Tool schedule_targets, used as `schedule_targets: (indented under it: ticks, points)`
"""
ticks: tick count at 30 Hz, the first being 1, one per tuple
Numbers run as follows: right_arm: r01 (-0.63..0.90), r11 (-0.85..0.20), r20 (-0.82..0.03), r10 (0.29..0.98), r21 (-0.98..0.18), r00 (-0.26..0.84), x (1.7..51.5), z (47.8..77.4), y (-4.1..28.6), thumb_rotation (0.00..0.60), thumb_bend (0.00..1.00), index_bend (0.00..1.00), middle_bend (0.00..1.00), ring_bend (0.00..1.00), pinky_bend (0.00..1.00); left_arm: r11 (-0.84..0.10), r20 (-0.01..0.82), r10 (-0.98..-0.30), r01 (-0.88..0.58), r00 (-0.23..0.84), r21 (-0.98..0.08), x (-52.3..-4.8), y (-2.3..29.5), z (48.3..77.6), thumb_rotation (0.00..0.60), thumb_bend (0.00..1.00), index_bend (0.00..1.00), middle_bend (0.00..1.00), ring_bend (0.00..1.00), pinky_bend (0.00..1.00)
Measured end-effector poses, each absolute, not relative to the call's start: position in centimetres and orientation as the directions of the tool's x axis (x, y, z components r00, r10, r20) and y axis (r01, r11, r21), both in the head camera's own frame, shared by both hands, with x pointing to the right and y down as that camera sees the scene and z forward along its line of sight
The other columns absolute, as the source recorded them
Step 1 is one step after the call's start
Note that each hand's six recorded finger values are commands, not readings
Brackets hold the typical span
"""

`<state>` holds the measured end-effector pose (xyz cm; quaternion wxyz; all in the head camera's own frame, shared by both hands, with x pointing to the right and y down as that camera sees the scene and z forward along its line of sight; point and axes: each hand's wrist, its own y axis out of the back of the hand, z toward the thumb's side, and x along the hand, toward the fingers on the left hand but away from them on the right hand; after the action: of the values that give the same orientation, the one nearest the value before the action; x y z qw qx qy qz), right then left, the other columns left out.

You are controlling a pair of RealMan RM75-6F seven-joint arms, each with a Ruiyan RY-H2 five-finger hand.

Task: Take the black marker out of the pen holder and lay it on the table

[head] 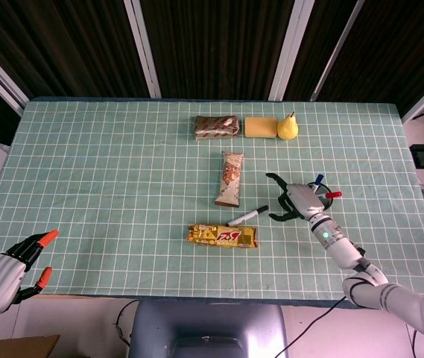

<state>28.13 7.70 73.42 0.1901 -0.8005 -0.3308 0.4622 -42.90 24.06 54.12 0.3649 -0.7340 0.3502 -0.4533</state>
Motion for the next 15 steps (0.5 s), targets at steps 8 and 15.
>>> schedule_targets:
  ticks: [8,15]
  points:
    - [0.430,-0.559,-0.465,0.829,-0.709,0.311,29.2,69.6,6.4,0.600,0.27,0.25,0.87,0.89,0.88,-0.489,0.411,-0.845,-0.184,0.342,-0.853,-43.0,24.0,54.1,0.600,0.50,0.10,0.16,0.18,0.38]
    - [0.446,-0.282,-0.206,0.955,-0.849,0.214,32.6,61.7,6.9,0.600,0.27,0.31,0.52,0.46,0.56,-0.494,0.418,-0.843,-0.178,0.340,-0.851,-43.0,24.0,54.3,0.600,0.50,0.10,0.16,0.18,0.38]
